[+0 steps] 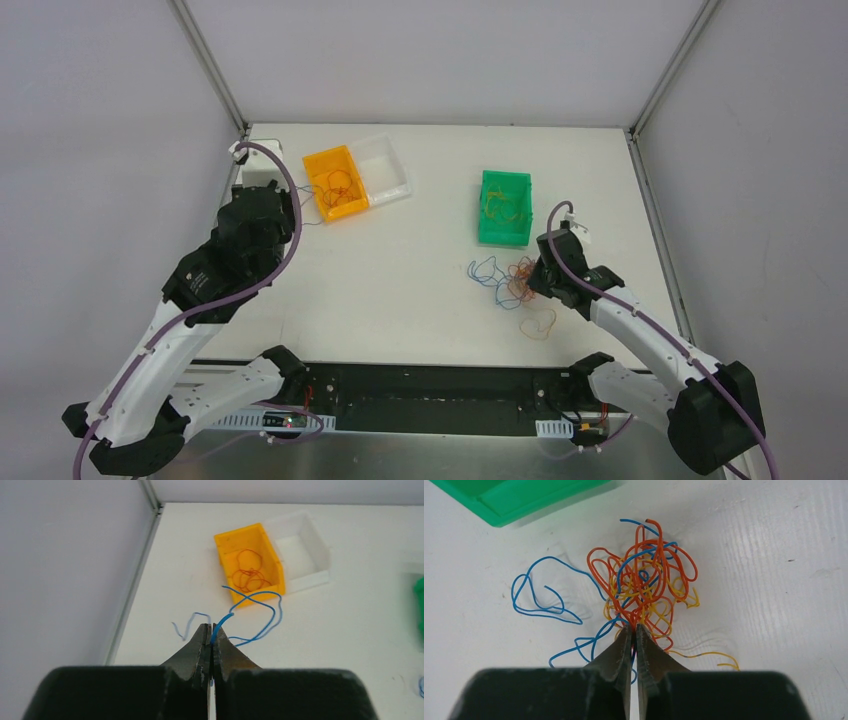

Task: Untangle the cables

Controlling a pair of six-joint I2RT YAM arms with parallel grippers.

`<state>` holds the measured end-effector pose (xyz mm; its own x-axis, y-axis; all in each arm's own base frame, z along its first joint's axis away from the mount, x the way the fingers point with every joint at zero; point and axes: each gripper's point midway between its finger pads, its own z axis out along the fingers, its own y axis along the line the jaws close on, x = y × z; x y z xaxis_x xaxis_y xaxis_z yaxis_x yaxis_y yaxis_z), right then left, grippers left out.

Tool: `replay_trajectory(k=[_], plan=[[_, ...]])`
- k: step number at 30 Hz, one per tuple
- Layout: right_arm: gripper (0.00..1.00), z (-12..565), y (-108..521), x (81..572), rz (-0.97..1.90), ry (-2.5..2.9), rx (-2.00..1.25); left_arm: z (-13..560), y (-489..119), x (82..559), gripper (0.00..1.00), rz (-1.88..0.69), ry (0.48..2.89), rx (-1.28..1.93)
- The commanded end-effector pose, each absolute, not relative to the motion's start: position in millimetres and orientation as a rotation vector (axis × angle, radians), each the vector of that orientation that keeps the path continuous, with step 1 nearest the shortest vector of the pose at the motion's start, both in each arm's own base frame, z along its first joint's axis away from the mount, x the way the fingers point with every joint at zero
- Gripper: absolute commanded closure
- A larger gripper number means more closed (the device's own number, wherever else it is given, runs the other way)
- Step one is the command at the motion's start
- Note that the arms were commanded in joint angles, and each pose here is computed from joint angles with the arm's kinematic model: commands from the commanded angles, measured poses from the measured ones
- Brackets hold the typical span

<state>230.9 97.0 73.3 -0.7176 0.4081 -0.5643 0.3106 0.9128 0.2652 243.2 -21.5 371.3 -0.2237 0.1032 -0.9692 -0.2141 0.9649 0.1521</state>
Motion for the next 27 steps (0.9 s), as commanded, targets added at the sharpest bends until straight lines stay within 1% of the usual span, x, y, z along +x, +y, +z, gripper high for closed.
replay_trajectory(k=[1,3,4,5,6,7,8,9,12,18,22,27], plan=[[0.93,93.4,118.1,236.4,0.351,2.408,0.427,364.0,-64.8,249.9,1.00,0.046,1.810,0.022],[0.87,97.5,124.8,236.1,0.394,2.414,0.395,362.6,-73.7,251.9,1.00,0.014,1.822,0.053],[0.81,99.3,127.7,235.8,0.412,2.416,0.381,362.2,-77.4,252.6,1.00,-0.001,1.826,0.065],[0.65,101.8,129.7,236.3,0.424,2.415,0.370,362.9,-80.2,253.4,1.00,-0.012,1.827,0.070],[0.47,104.3,130.5,236.7,0.432,2.411,0.365,363.3,-83.0,254.7,1.00,-0.022,1.829,0.074],[0.32,106.2,130.7,236.8,0.435,2.407,0.363,363.7,-86.3,256.7,1.00,-0.032,1.830,0.077],[0.22,108.6,130.9,237.5,0.439,2.400,0.363,363.4,-91.0,258.9,1.00,-0.046,1.832,0.086],[0.16,111.0,131.6,237.7,0.446,2.394,0.358,362.5,-96.7,261.6,1.00,-0.061,1.838,0.101],[0.11,119.2,132.8,238.8,0.461,2.373,0.338,361.1,-111.5,268.5,1.00,-0.102,1.853,0.135],[0.10,130.1,126.4,234.5,0.451,2.343,0.334,363.9,-126.1,283.9,1.00,-0.114,1.850,0.145],[0.09,130.0,117.5,232.9,0.426,2.305,0.376,366.2,-135.1,304.4,1.00,-0.069,1.838,0.152],[0.09,131.5,112.1,229.1,0.432,2.265,0.399,386.2,-149.9,326.4,1.00,-0.057,1.818,0.159]])
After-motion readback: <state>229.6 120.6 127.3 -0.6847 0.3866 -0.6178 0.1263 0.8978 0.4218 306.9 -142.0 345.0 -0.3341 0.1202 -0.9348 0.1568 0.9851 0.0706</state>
